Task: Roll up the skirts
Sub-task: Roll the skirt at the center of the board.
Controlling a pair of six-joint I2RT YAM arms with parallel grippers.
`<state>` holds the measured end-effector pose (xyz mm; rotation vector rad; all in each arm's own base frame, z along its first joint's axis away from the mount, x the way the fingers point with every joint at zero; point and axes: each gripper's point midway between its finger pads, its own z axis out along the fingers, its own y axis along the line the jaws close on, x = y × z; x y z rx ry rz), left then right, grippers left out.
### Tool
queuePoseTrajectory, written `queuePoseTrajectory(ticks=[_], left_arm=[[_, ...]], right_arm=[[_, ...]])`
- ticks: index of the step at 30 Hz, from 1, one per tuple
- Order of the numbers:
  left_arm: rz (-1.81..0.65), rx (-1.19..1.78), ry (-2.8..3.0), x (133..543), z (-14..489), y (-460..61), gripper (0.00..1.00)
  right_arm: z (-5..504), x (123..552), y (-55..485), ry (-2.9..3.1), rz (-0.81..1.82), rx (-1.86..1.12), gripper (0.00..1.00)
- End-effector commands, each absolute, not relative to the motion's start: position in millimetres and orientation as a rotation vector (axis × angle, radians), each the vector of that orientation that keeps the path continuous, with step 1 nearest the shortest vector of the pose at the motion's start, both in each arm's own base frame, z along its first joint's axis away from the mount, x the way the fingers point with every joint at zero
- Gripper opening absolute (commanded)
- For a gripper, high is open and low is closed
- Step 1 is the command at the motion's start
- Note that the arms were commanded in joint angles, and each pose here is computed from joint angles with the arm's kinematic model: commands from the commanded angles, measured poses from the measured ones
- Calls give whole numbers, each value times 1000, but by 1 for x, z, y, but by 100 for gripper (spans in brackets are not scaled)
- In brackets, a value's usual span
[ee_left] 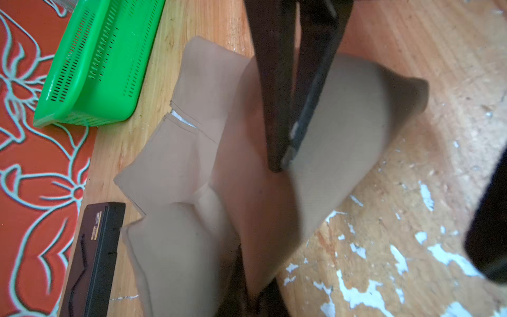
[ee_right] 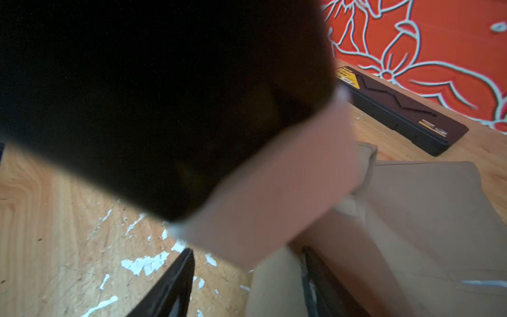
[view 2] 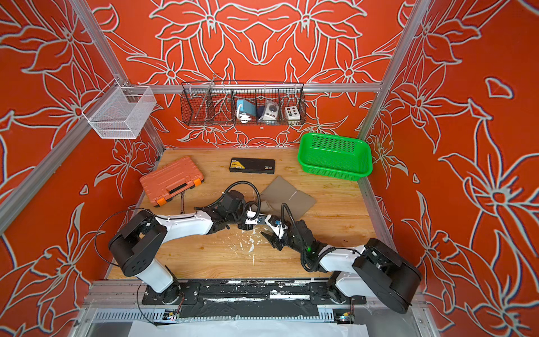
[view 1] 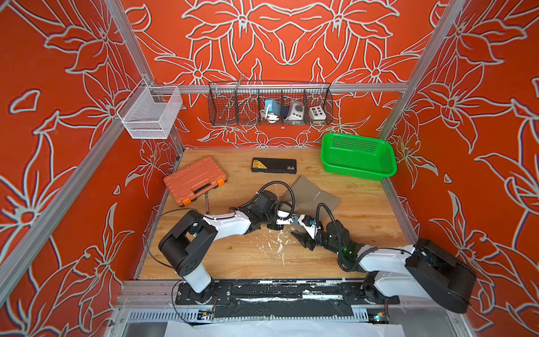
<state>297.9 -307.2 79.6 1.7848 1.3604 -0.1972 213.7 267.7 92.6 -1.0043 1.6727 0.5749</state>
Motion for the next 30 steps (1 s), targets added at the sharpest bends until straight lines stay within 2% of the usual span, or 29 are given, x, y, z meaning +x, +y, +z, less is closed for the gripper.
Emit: queuePoseTrajectory(ticks=[1,7,16,30], left_arm=[[-233,1782,1291,293,94,-319,0],[-238,1776,1293,292,95,-318,0],[-268,1681,1321,304,113,-308,0],[-375,1606,1348,301,124,-306,0]], right_arm=[[93,232,263,1661,436,-971,62],[80,245,245,1678,240,-946,58],[67,237,252,1723,299,-948,54],[69,233,257,1734,323,-960,59]])
